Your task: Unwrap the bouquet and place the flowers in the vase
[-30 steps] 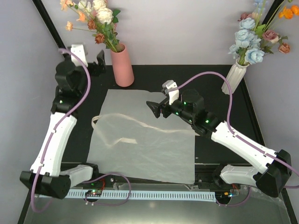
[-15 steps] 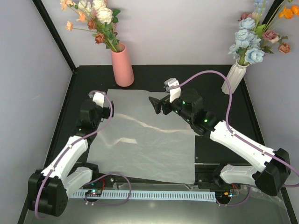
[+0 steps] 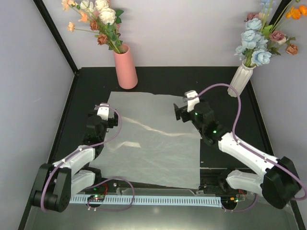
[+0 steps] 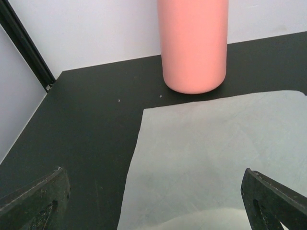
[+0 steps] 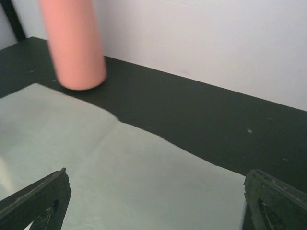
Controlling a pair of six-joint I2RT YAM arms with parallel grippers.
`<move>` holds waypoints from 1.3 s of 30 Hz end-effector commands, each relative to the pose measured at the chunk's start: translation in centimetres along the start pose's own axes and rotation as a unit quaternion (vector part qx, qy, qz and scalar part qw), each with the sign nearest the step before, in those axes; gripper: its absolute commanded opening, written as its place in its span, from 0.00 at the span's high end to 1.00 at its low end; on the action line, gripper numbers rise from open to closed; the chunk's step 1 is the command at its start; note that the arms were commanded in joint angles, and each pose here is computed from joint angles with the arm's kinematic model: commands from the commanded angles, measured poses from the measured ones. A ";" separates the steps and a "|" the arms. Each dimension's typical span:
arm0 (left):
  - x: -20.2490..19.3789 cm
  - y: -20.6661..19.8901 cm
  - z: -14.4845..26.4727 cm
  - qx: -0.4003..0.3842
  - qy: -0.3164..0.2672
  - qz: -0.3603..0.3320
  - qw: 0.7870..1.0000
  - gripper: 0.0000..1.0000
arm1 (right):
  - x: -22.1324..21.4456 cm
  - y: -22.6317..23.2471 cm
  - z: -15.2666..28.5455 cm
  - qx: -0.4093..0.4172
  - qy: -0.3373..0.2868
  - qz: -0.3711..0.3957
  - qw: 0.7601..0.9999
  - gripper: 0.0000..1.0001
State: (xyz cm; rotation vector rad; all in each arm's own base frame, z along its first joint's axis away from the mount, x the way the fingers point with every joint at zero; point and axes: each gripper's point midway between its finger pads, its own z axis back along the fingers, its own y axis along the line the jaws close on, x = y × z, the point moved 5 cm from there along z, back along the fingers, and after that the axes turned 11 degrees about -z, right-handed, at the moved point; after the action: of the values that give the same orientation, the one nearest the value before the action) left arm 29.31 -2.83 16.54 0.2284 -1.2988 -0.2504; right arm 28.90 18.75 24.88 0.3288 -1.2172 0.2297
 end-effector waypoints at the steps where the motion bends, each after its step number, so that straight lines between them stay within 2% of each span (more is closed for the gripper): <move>1: 1.4 0.5 -0.5 0.025 -0.063 0.007 0.998 0.01 | 2.1 -4.0 2.1 -0.061 -0.098 0.002 0.993 0.00; 5: 1.5 0.8 -1.0 0.030 -0.059 0.005 0.998 0.01 | 1.2 -7.5 4.0 -0.131 -0.149 -0.004 0.980 0.00; 8: 1.6 1.3 -1.4 0.046 -0.058 0.003 0.997 0.01 | 0.0 -9.4 4.7 -0.175 -0.172 0.019 0.969 0.00; 11: 1.8 1.8 -1.6 0.056 -0.073 0.005 0.996 0.01 | -1.0 -11.7 4.8 -0.238 -0.169 0.018 0.956 0.00; 16: 0.2 2.0 -1.3 0.072 -0.109 0.017 0.991 0.01 | -2.7 -14.1 3.8 -0.266 -0.162 0.013 0.950 0.00; 19: -0.2 1.8 -1.3 0.067 -0.134 0.008 0.989 0.01 | -4.0 -15.4 3.1 -0.269 -0.171 0.005 0.948 0.00; 22: -0.1 2.0 -3.1 0.048 -0.077 0.020 0.996 0.01 | -5.7 -16.5 1.8 -0.246 -0.158 0.007 0.956 0.00; 24: -0.3 2.1 -3.7 0.037 -0.075 0.021 0.996 0.01 | -6.0 -17.7 1.3 -0.241 -0.162 -0.014 0.957 0.00; 26: -0.3 2.6 -3.9 0.037 -0.070 0.033 0.996 0.01 | -6.4 -19.0 0.8 -0.209 -0.136 -0.044 0.967 0.00; 28: -0.5 2.6 -4.0 0.034 -0.062 0.035 0.997 0.01 | -6.6 -20.1 0.6 -0.179 -0.156 -0.062 0.969 0.00; 30: -0.5 2.6 -4.0 0.034 -0.065 0.035 0.997 0.01 | -7.0 -20.4 0.3 -0.182 -0.121 -0.068 0.973 0.00; 32: -0.4 2.6 -4.0 0.033 -0.062 0.036 0.997 0.01 | -6.8 -20.2 0.5 -0.179 -0.144 -0.063 0.971 0.00; 34: -0.4 2.7 -4.0 0.034 -0.063 0.035 0.997 0.01 | -6.9 -20.3 0.3 -0.181 -0.124 -0.065 0.973 0.00; 36: -0.5 2.6 -4.0 0.033 -0.063 0.034 0.997 0.01 | -6.8 -20.2 0.5 -0.177 -0.138 -0.059 0.973 0.00; 39: -0.4 2.6 -3.9 0.033 -0.066 0.033 0.997 0.01 | -6.9 -20.2 0.3 -0.178 -0.128 -0.060 0.974 0.00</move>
State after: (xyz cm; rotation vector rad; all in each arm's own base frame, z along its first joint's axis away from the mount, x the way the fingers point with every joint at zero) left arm 32.83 0.06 14.81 0.2498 -1.3998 -0.1679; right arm 32.89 -0.47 14.46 0.0816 -1.4015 -0.1570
